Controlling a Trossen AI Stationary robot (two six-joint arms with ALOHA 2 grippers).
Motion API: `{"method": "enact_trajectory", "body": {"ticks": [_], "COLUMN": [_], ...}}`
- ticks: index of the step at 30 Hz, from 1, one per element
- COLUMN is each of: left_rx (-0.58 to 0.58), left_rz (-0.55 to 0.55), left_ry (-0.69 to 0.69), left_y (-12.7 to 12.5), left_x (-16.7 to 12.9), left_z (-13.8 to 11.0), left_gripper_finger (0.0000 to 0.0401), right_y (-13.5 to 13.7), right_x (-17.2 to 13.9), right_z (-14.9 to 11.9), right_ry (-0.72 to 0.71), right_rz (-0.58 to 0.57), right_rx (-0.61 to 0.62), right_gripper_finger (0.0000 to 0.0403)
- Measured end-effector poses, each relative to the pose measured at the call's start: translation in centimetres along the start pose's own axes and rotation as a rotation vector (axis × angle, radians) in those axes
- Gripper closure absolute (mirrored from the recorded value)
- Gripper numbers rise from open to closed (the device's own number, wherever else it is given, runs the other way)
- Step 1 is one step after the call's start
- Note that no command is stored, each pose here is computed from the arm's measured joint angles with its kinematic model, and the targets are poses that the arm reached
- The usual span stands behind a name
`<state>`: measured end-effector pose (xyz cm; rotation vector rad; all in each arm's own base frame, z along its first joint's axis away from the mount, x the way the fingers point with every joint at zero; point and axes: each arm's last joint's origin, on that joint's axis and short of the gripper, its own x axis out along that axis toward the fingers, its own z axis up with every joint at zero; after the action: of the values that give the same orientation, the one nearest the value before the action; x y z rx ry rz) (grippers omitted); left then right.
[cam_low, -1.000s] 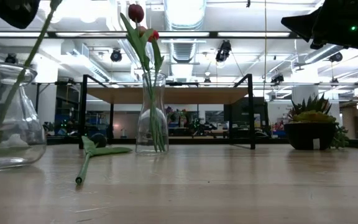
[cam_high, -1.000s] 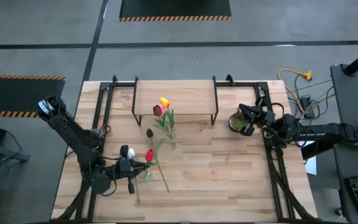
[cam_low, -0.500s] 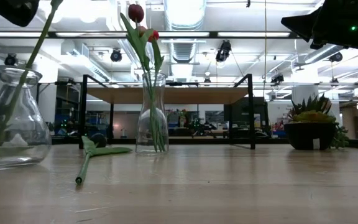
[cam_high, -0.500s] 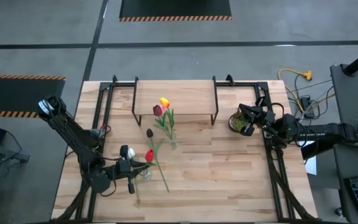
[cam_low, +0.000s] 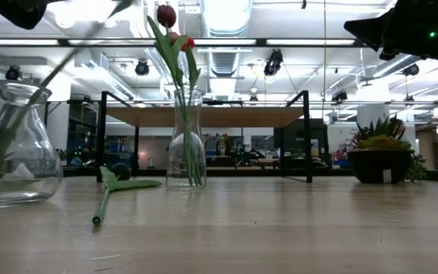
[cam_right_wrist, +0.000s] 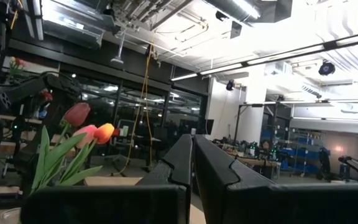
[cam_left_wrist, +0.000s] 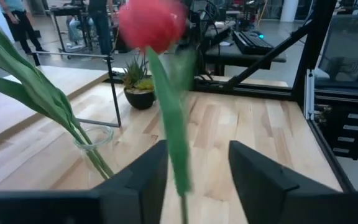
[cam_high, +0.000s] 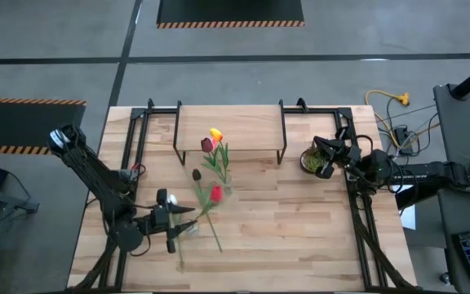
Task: Pick and place flowers into a vace then onto a shelf
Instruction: Put the red flower into the bottom transparent vase, then put the white flower into the bottom transparent vase
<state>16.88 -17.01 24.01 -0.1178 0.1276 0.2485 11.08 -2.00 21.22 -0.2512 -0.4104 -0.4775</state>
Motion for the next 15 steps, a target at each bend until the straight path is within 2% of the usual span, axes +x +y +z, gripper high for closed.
{"method": "enact_trajectory", "body": {"ticks": [5, 12, 15], "left_rx": [-0.052, -0.102, -0.166], "left_rz": [-0.066, -0.148, -0.169], "left_ry": [-0.003, -0.006, -0.003], "left_y": [0.4, 0.8, 0.8], "left_x": [-0.6, -1.6, -2.2], "left_z": [1.2, 2.3, 2.6], "left_gripper_finger": [0.0214, 0.0212, 0.0212], "right_y": [0.0, 0.0, 0.0], "right_x": [0.0, 0.0, 0.0], "right_z": [0.0, 0.0, 0.0], "right_ry": [0.000, 0.000, 0.000], "right_rz": [0.000, 0.000, 0.000], "right_rx": [0.000, 0.000, 0.000], "right_gripper_finger": [0.0394, 0.0394, 0.0394]}}
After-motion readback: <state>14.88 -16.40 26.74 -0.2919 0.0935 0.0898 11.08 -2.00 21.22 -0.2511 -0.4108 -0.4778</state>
